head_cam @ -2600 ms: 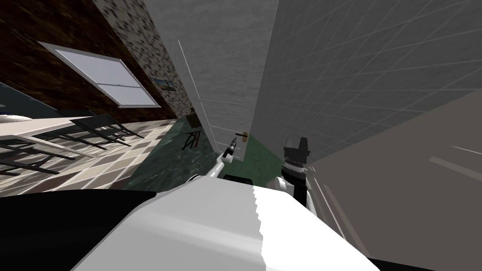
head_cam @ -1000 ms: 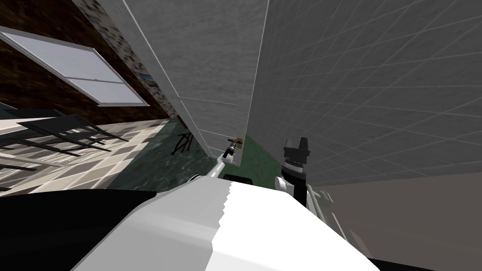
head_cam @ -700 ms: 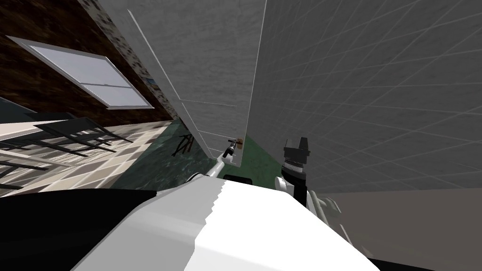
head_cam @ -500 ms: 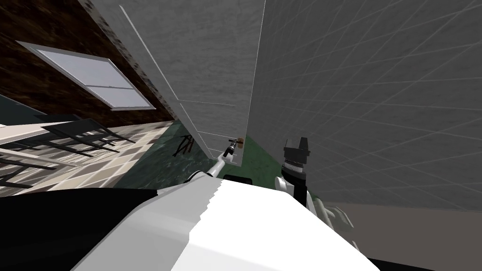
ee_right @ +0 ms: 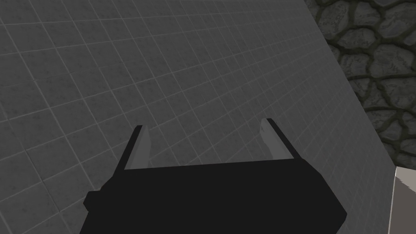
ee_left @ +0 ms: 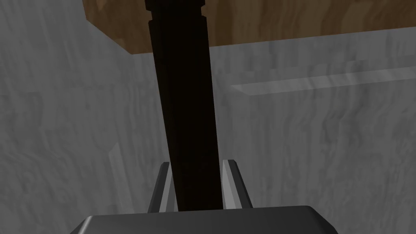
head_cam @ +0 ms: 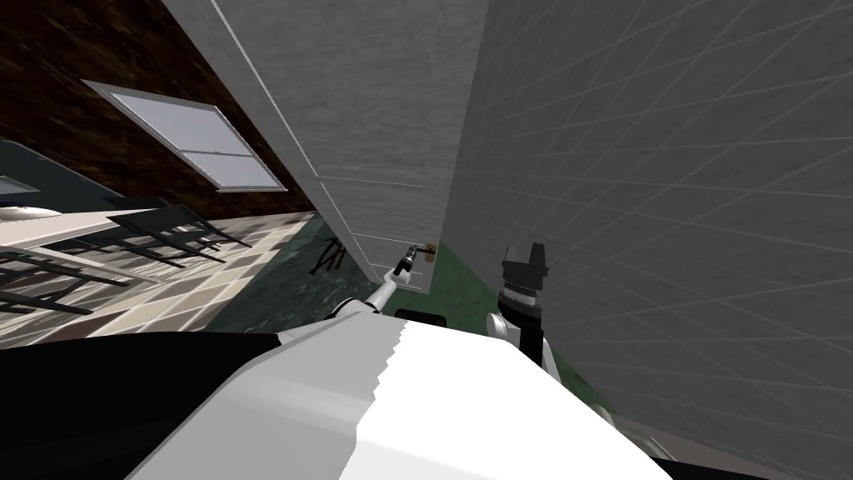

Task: Push the door open

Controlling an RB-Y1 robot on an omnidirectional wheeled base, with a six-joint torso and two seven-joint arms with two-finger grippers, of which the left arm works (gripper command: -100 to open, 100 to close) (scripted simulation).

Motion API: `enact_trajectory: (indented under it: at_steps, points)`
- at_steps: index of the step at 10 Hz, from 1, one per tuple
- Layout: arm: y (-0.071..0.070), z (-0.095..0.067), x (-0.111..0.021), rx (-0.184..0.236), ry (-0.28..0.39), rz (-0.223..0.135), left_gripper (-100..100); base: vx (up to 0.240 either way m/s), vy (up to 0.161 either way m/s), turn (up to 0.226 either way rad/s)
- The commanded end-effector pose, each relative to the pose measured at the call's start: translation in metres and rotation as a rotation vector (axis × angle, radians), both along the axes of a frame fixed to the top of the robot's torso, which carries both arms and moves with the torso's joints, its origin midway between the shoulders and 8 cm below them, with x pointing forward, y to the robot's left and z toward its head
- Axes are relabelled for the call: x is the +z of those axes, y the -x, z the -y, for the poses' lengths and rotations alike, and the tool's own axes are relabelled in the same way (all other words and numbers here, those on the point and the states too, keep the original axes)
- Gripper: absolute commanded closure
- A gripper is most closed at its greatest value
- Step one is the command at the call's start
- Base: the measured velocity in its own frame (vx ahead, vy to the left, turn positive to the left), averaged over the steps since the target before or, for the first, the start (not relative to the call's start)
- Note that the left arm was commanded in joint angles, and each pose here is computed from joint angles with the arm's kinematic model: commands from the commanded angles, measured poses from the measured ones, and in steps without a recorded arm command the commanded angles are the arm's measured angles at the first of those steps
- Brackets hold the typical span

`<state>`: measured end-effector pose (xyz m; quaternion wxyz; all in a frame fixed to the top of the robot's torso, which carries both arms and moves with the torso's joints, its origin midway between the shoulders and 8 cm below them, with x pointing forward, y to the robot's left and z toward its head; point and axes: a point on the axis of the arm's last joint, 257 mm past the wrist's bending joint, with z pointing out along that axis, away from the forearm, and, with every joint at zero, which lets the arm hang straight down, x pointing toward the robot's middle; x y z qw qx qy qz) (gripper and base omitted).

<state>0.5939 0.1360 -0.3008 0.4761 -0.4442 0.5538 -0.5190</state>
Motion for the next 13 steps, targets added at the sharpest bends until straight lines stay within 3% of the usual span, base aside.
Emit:
enact_trajectory:
  at_steps: [1, 7, 13]
  points:
    - [-0.006, -0.017, 0.004, 0.027, -0.010, 0.011, 100, 0.084, -0.012, 0.043]
    - [-0.013, -0.017, 0.005, 0.029, -0.006, 0.011, 100, 0.063, -0.018, 0.069]
    - [-0.023, 0.000, 0.007, 0.021, 0.029, 0.005, 100, 0.053, -0.081, 0.124]
